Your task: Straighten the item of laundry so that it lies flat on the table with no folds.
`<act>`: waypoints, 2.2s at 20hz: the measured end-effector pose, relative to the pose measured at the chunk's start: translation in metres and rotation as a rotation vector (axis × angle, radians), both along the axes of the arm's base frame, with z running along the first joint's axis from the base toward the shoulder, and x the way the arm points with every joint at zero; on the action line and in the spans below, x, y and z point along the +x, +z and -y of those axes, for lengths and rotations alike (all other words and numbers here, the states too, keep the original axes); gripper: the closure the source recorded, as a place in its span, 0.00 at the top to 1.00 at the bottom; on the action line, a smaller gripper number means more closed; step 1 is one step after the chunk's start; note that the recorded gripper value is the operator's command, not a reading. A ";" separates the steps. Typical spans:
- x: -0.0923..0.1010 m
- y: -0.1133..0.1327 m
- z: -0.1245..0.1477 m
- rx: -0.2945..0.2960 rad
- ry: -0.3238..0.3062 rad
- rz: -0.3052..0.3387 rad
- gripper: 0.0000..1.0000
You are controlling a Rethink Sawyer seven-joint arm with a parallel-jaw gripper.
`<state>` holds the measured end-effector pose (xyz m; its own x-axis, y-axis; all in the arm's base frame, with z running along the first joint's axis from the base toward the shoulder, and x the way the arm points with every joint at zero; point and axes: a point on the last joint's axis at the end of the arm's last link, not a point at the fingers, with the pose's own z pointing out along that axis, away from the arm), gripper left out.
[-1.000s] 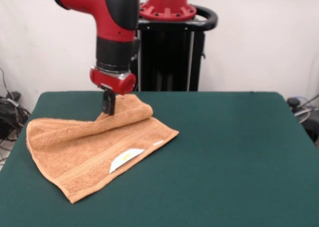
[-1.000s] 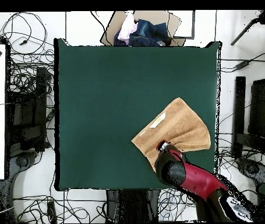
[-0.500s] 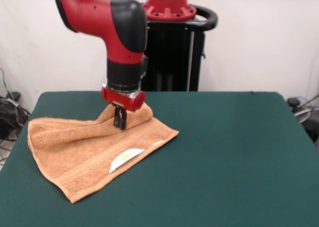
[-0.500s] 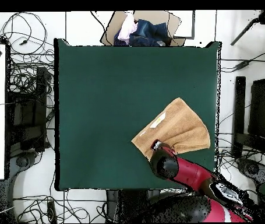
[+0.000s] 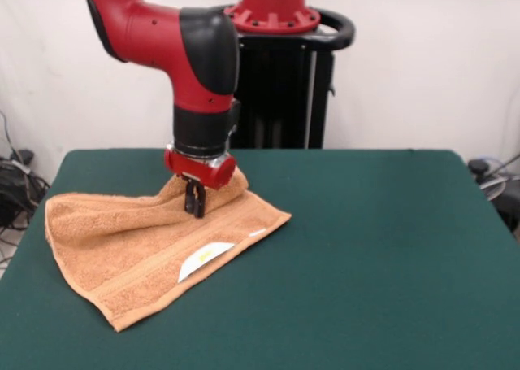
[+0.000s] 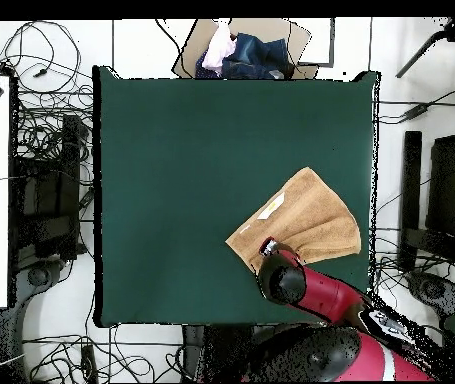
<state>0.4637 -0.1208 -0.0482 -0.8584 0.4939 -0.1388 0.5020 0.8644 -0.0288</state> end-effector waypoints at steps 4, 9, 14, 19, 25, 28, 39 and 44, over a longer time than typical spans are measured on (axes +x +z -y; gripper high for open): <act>0.000 0.000 -0.001 -0.003 0.003 -0.001 0.00; 0.000 0.001 -0.003 -0.009 0.010 -0.002 0.00; 0.008 0.005 -0.011 -0.018 0.013 0.006 0.00; 0.019 0.008 -0.022 -0.021 0.009 0.017 0.00; 0.042 0.009 -0.035 -0.030 0.008 0.045 0.00; 0.055 0.010 -0.038 -0.036 0.001 0.063 0.00; 0.074 0.005 -0.037 -0.043 -0.012 0.086 0.00; 0.075 -0.009 -0.037 -0.040 -0.010 0.076 0.00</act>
